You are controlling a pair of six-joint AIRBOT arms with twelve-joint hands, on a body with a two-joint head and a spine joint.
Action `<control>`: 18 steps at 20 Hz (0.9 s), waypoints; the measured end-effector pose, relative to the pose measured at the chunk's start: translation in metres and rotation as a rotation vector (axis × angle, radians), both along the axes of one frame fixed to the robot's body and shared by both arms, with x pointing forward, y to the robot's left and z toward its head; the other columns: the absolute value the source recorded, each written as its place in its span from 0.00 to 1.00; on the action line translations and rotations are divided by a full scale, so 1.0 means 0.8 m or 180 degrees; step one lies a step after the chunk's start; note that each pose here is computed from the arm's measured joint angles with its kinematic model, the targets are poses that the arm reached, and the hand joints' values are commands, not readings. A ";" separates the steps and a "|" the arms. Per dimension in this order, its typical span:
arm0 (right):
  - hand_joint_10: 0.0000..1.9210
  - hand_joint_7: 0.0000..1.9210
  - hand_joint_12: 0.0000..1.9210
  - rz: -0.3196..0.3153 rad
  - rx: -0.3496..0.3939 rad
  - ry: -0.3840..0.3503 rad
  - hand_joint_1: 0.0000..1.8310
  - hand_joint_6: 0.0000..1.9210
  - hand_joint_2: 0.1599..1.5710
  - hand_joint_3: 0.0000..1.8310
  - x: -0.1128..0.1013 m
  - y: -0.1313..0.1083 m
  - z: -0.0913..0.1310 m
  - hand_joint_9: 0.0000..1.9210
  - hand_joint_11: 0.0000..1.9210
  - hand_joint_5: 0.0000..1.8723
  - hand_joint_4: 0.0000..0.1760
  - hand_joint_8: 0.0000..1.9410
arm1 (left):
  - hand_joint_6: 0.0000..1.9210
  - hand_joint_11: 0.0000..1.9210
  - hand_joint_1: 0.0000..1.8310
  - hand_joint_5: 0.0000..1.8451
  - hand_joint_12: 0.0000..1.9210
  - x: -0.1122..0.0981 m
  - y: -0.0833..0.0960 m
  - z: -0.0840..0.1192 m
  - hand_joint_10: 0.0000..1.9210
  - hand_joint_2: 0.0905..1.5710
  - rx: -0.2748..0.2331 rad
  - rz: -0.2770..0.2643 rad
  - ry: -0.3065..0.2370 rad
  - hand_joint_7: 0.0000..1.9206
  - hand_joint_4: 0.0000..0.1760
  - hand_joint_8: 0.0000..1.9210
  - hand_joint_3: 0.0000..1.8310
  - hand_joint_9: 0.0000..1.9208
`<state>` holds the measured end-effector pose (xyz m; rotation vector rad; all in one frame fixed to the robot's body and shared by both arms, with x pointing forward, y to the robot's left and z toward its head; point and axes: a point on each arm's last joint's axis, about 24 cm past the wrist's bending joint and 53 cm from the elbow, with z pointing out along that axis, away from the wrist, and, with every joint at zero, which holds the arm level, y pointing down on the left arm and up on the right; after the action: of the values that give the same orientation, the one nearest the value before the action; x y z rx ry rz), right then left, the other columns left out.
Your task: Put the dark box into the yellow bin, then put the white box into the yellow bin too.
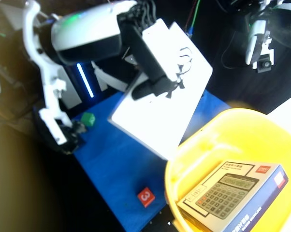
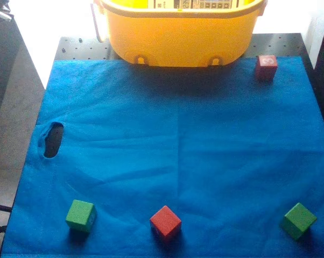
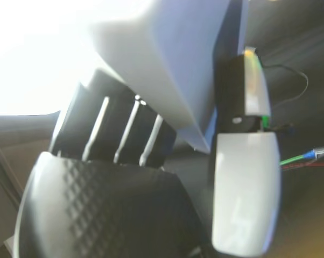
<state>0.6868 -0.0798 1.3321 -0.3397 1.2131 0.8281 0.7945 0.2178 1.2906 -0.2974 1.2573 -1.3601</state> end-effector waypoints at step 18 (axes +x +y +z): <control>0.41 0.69 0.69 -0.0485 0.0065 -0.0031 0.69 0.38 0.61 0.00 0.052 -0.072 0.008 0.60 0.45 0.61 0.10 0.19 | 0.00 0.00 0.43 0.02 0.00 -0.108 -0.056 0.053 0.00 0.59 -0.0262 -0.0704 -0.0809 0.03 0.40 0.00 0.01 0.01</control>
<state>0.7284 -0.1378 1.3387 -0.2314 1.2050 0.7058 0.7079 0.1733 1.3334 -0.0391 1.0459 -1.5869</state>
